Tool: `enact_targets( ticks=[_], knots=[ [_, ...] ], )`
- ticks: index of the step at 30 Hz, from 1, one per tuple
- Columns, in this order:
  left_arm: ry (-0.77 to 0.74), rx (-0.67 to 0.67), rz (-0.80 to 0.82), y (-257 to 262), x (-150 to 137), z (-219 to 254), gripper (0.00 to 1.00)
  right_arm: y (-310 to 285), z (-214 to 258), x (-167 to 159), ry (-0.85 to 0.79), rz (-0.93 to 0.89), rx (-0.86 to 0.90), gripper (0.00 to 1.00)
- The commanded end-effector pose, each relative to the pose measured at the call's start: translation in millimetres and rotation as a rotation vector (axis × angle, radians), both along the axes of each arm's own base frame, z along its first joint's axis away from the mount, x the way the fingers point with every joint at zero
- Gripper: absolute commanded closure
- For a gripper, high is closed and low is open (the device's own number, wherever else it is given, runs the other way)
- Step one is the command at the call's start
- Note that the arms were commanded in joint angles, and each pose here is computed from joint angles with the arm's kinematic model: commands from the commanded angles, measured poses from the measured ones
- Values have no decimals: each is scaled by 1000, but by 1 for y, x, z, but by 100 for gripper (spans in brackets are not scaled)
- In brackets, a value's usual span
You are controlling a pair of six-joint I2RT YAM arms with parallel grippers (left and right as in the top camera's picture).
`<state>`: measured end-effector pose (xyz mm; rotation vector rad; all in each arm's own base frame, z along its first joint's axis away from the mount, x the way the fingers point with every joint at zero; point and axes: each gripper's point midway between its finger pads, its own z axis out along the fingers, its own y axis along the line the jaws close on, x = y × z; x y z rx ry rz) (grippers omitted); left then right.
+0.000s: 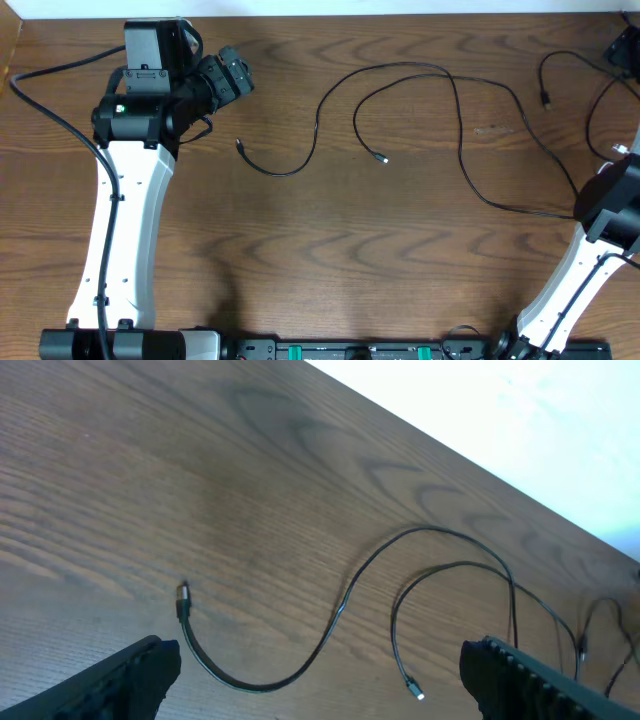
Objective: Untangle cables
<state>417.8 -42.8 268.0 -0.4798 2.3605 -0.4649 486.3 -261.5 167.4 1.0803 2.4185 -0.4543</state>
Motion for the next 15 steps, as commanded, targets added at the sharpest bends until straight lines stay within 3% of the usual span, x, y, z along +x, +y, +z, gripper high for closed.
enact_targets(
  ticks=[1,9,15],
  knots=[
    [-11,35,-21,1,0,1,6,35,61,3,-76,223,10,1],
    [-33,106,-94,2,0,1,6,153,102,16,-196,856,186,1],
    [-36,144,-134,2,-1,0,5,195,73,10,-110,1003,266,1]
  ],
)
